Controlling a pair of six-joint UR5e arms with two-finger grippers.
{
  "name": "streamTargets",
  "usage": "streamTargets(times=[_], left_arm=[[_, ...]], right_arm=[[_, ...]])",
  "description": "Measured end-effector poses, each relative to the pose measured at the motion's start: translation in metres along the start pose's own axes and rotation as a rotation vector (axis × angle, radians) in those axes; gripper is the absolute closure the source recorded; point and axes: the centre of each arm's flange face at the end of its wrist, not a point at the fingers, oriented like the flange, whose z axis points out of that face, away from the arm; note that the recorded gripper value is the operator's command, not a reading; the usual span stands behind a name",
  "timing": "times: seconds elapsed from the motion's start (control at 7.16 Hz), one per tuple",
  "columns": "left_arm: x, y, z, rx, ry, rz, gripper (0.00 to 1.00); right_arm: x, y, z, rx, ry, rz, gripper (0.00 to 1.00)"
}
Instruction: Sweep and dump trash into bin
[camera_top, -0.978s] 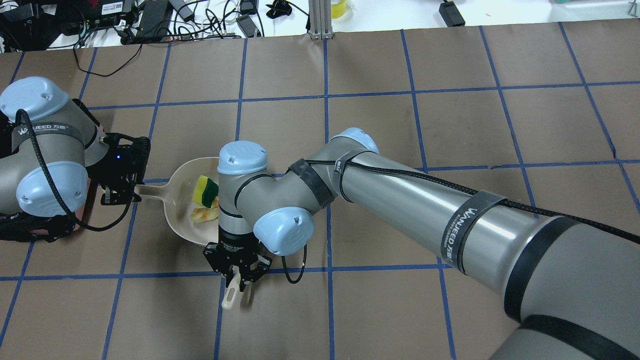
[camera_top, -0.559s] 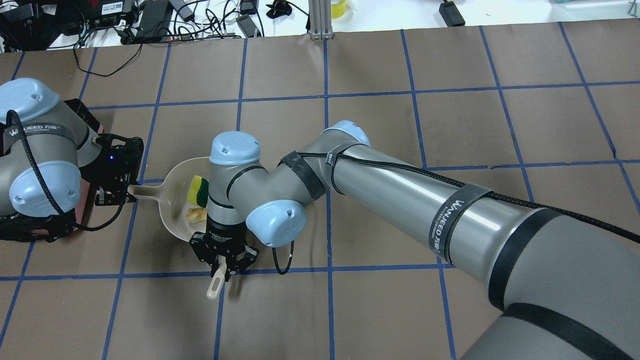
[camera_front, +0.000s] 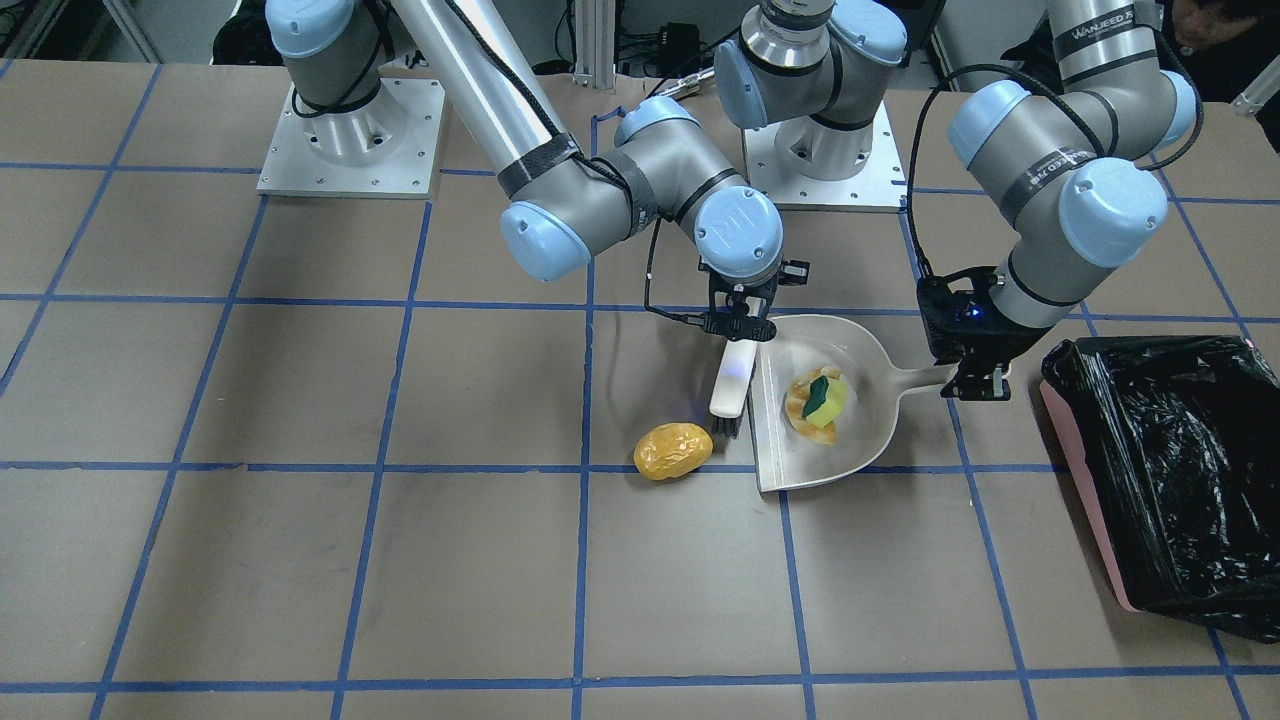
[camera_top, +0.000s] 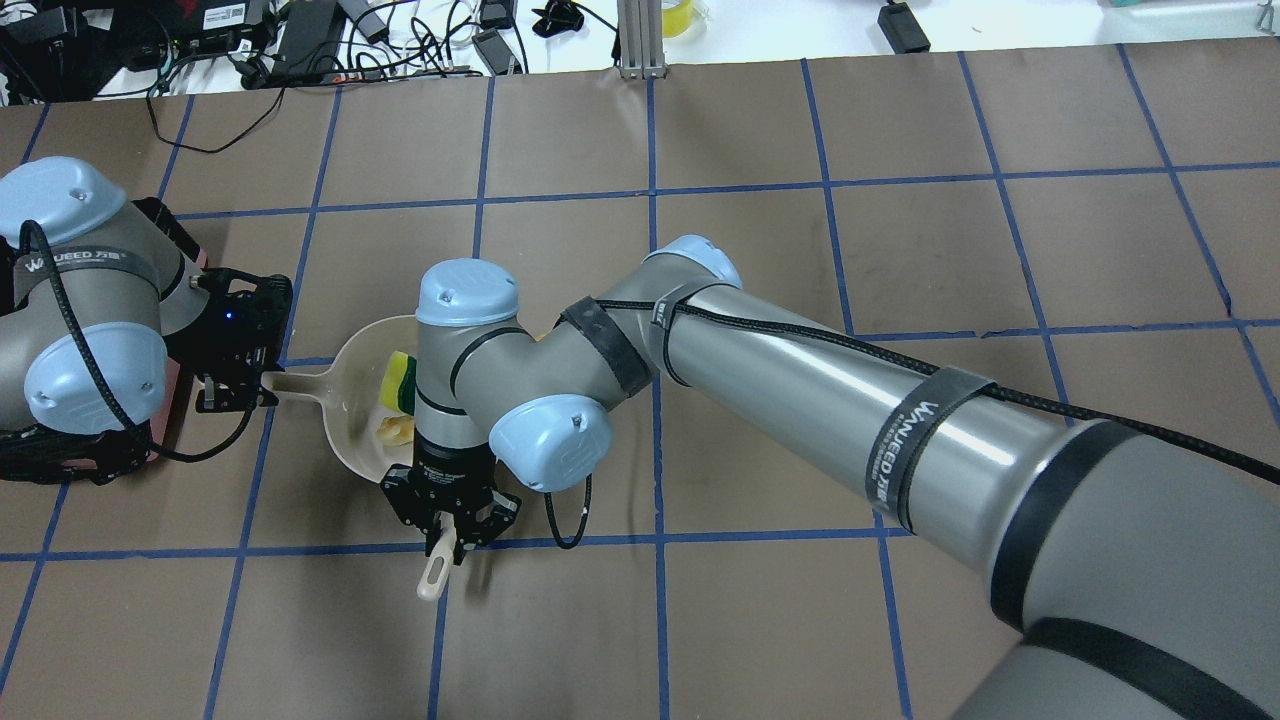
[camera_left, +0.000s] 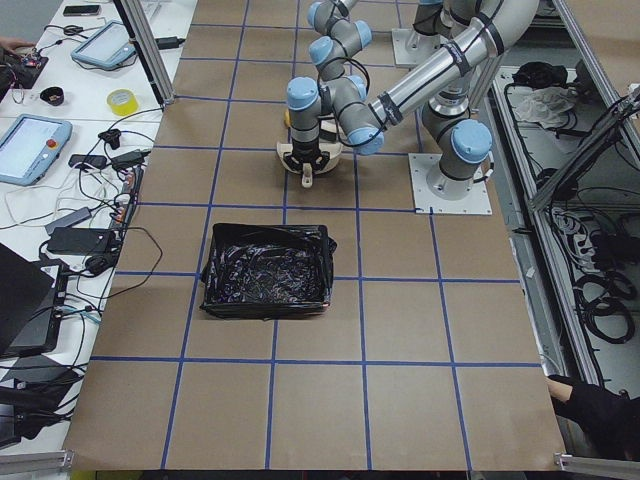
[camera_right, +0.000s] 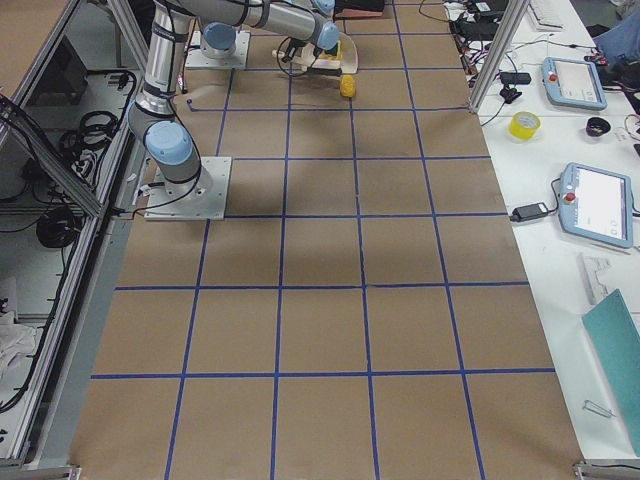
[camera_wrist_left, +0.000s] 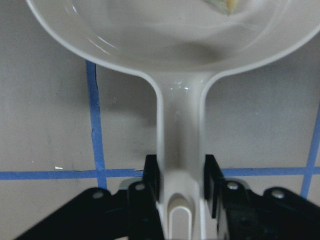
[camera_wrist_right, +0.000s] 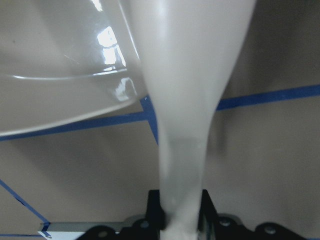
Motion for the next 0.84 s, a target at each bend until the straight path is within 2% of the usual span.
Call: streamTargets(times=[0.14, 0.28, 0.42, 0.56, 0.7, 0.84], left_arm=[[0.0, -0.001, 0.0, 0.003, 0.001, 0.0, 1.0], [0.001, -0.002, 0.0, 0.011, 0.001, 0.0, 1.0], [0.0, -0.003, 0.0, 0.019, 0.0, 0.0, 1.0], [0.0, -0.004, 0.001, 0.025, 0.001, -0.001, 1.0], [-0.001, -0.004, 0.003, 0.027, 0.004, -0.007, 1.0], [-0.002, -0.005, 0.004, 0.025, 0.007, -0.018, 1.0]], right_arm=[[0.01, 0.018, -0.013, -0.009, 0.044, 0.022, 1.0], [0.023, 0.025, -0.021, 0.006, 0.11, 0.044, 1.0], [0.035, 0.022, -0.027, 0.048, 0.186, 0.053, 1.0], [0.048, 0.007, -0.034, 0.112, 0.266, 0.037, 0.99], [0.06, -0.011, -0.039, 0.165, 0.344, 0.003, 0.98], [0.069, -0.032, -0.039, 0.192, 0.419, -0.042, 0.98]])
